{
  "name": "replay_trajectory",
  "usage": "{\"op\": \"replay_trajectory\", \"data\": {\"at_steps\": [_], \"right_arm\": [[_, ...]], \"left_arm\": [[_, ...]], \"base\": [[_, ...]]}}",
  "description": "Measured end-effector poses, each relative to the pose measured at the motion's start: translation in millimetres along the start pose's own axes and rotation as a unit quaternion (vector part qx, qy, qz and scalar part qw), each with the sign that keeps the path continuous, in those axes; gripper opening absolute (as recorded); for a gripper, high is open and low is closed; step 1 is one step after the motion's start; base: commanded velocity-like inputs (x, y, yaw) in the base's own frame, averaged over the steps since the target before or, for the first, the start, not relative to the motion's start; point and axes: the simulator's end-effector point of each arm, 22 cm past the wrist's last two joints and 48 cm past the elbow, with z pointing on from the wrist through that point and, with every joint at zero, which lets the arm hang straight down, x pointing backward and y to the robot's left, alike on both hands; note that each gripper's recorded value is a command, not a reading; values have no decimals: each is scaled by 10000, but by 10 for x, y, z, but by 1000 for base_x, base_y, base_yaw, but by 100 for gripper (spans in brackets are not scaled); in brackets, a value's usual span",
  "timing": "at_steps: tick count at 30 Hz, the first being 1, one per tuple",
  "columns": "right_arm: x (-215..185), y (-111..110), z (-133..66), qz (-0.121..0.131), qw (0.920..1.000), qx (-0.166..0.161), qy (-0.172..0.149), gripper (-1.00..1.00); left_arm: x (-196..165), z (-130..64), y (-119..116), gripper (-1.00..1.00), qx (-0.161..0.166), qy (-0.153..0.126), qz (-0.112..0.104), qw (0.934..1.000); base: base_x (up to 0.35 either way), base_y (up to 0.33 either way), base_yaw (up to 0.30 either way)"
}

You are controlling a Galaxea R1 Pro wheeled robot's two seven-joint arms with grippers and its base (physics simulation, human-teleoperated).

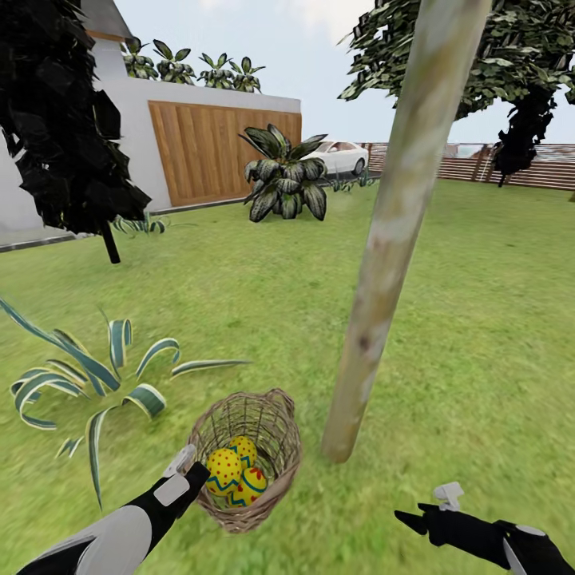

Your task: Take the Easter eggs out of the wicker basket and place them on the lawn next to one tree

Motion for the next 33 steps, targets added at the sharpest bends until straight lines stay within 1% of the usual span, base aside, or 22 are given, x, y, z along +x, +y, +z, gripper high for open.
{"op": "replay_trajectory", "data": {"at_steps": [13,22,33], "right_arm": [[23,10,12,-4,10000,-8,30,100],[19,9,14,2,10000,-9,23,100],[10,-53,69,-1,10000,-5,9,100]], "left_arm": [[1,0,0,-100,1,1,-4,10000],[-4,3,2,-100,-6,-11,3,10000],[3,88,-10,-100,-2,-5,-1,10000]], "base": [[168,-182,0],[9,-9,0],[0,0,0]]}}
